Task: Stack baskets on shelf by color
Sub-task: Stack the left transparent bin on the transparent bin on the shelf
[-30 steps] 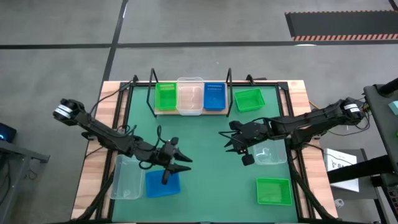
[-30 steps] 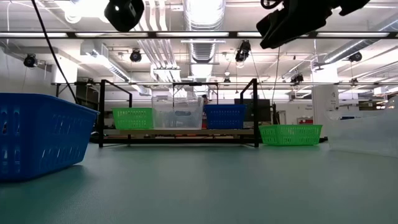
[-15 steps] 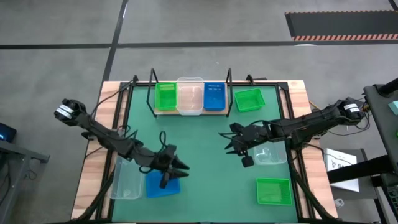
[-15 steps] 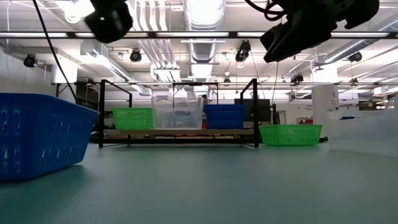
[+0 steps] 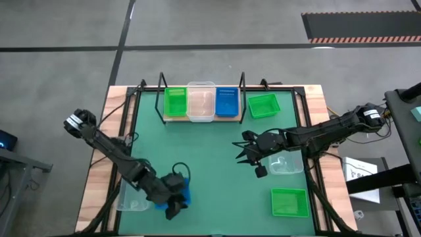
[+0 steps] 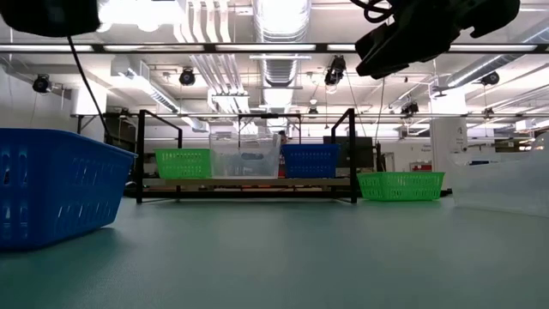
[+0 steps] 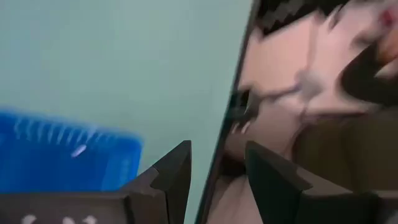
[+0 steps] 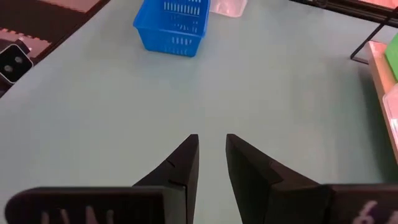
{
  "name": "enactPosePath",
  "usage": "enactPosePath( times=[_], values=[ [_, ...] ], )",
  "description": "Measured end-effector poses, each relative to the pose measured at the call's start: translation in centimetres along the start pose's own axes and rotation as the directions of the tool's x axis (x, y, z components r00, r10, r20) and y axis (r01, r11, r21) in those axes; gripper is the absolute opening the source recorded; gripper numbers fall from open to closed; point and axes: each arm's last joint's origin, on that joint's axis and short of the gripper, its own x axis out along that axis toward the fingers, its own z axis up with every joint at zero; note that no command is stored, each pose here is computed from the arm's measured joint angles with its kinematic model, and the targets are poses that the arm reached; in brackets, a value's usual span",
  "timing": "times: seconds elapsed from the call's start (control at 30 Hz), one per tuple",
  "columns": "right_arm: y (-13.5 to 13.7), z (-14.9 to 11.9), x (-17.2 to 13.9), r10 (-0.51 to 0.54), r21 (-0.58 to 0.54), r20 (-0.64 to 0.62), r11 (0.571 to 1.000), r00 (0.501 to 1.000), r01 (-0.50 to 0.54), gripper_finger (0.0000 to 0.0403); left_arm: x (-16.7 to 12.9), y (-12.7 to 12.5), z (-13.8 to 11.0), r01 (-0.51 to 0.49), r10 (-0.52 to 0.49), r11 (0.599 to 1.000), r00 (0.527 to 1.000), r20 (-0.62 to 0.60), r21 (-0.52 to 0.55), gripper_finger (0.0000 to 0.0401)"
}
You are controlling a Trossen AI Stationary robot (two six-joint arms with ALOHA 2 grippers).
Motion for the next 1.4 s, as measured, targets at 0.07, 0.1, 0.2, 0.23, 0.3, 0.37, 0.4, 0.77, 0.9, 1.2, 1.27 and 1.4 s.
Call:
enactPosePath(
  times=[0.07, 0.1, 0.2, 0.23, 0.3, 0.37, 0.4, 0.77, 0.9, 1.2, 1.27, 1.4],
  values=[
    [0.0, 0.0, 0.0, 0.0, 0.006, -0.001, 1.0, 1.0, 0.0, 0.0073, 0.3, -0.1, -0.2, -0.056, 0.057, 0.998, 0.996, -0.071, 0.013, 0.0134],
    [0.0, 0.0, 0.0, 0.0, 0.012, -0.001, 1.0, 1.0, 0.0, 0.0073, 0.4, -0.1, -0.3, -0.076, 0.078, 0.997, 0.993, -0.094, 0.018, 0.0134],
    [0.0, 0.0, 0.0, 0.0, 0.034, -0.003, 0.999, 1.0, 0.0, 0.0073, 0.6, 0.3, -0.6, -0.135, 0.138, 0.99, 0.979, -0.148, 0.029, 0.0134],
    [0.0, -0.1, 0.0, 0.001, 0.041, -0.006, 0.999, 1.0, 0.0, 0.0073, 0.6, 0.5, -0.6, -0.151, 0.155, 0.988, 0.975, -0.157, 0.031, 0.0134],
    [0.0, -0.1, 0.0, 0.001, 0.057, -0.008, 0.998, 1.0, 0.0, 0.0073, 0.5, 0.7, -0.8, -0.179, 0.181, 0.983, 0.969, -0.17, 0.025, 0.0134],
    [0.0, -0.1, 0.0, 0.001, 0.07, -0.008, 0.998, 1.0, 0.0, 0.0073, 0.2, 1.0, -0.9, -0.21, 0.206, 0.978, 0.961, -0.185, -0.006, 0.0134],
    [0.0, -0.1, 0.0, 0.001, 0.077, -0.009, 0.997, 1.0, -0.001, 0.0073, -0.1, 1.1, -0.9, -0.23, 0.221, 0.973, 0.956, -0.195, -0.024, 0.0134],
    [-0.2, -0.1, 0.0, -0.059, 0.071, -0.017, 0.996, 0.998, 0.06, 0.0073, -2.6, -0.7, -1.7, -0.217, 0.134, 0.967, 0.882, -0.451, -0.136, 0.0134],
    [-0.2, -0.1, 0.0, -0.079, 0.075, -0.016, 0.994, 0.997, 0.08, 0.0073, -4.5, -1.2, -3.4, -0.306, 0.248, 0.952, 0.81, -0.532, -0.022, 0.0134],
    [-0.3, 0.2, 0.0, -0.086, 0.066, 0.008, 0.994, 0.996, 0.085, 0.0073, -6.0, -1.6, -9.3, -0.27, 0.317, 0.947, 0.714, -0.625, 0.172, 0.0139],
    [-0.3, 0.2, 0.0, -0.086, 0.066, 0.009, 0.994, 0.996, 0.085, 0.0073, -6.1, -1.3, -10.1, -0.274, 0.343, 0.939, 0.703, -0.623, 0.208, 0.0148],
    [-0.3, 0.2, 0.0, -0.082, 0.066, 0.009, 0.994, 0.997, 0.082, 0.0073, -5.8, -0.3, -11.0, -0.306, 0.393, 0.92, 0.683, -0.616, 0.247, 0.0176]
  ],
)
